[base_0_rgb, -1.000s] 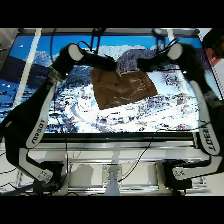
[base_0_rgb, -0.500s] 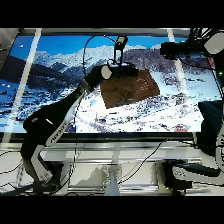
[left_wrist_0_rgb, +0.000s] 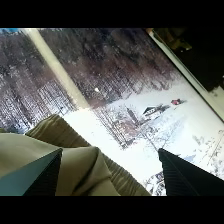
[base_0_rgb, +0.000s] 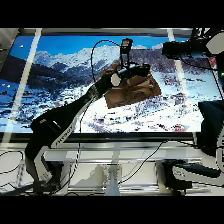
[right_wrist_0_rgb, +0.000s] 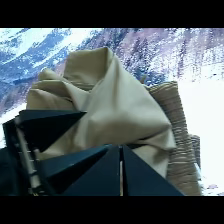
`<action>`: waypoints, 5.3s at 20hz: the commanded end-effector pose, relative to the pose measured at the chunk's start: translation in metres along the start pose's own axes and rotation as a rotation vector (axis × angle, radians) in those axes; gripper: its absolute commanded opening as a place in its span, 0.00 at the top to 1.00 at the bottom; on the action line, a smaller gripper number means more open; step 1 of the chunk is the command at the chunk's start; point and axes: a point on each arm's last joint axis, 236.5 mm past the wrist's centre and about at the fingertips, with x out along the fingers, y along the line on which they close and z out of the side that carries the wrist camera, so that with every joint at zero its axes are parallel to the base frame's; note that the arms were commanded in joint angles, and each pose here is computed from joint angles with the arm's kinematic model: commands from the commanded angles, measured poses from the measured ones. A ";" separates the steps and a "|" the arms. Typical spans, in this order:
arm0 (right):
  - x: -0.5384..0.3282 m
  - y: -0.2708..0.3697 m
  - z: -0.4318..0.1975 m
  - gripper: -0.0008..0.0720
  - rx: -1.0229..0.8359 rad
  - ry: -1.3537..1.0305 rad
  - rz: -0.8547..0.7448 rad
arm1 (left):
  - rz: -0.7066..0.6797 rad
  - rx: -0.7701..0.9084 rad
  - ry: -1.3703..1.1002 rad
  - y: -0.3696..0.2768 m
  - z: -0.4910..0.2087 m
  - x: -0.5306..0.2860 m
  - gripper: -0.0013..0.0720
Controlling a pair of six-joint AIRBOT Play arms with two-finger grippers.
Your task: Fold the clothes and pants, and hang the long-sleeved shirts on hangers.
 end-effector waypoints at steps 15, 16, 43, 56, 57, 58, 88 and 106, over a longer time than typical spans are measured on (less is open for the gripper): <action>0.125 -0.070 -0.130 0.08 -0.074 0.259 0.222 | 0.107 0.141 0.051 0.069 0.104 -0.108 0.03; 0.137 -0.067 -0.118 0.08 -0.080 0.215 0.171 | 0.107 0.141 0.051 0.069 0.104 -0.108 0.03; 0.207 -0.090 -0.125 0.24 0.259 0.379 0.089 | 0.147 0.117 0.096 0.101 0.100 -0.117 0.08; 0.213 -0.024 -0.197 0.16 0.543 0.675 0.555 | 0.151 0.104 0.156 0.110 0.089 -0.124 0.54; 0.215 -0.017 -0.199 0.13 0.526 0.679 0.559 | 0.151 0.104 0.156 0.110 0.089 -0.124 0.54; 0.222 -0.010 -0.197 0.13 0.492 0.654 0.557 | 0.151 0.104 0.156 0.110 0.089 -0.124 0.54; -0.066 -0.189 0.028 0.95 0.638 -0.237 0.551 | 0.273 0.206 -0.031 0.108 0.204 -0.261 0.54; -0.291 -0.356 -0.269 0.95 1.141 0.295 -0.621 | 0.438 0.368 -0.107 0.110 0.244 -0.329 0.54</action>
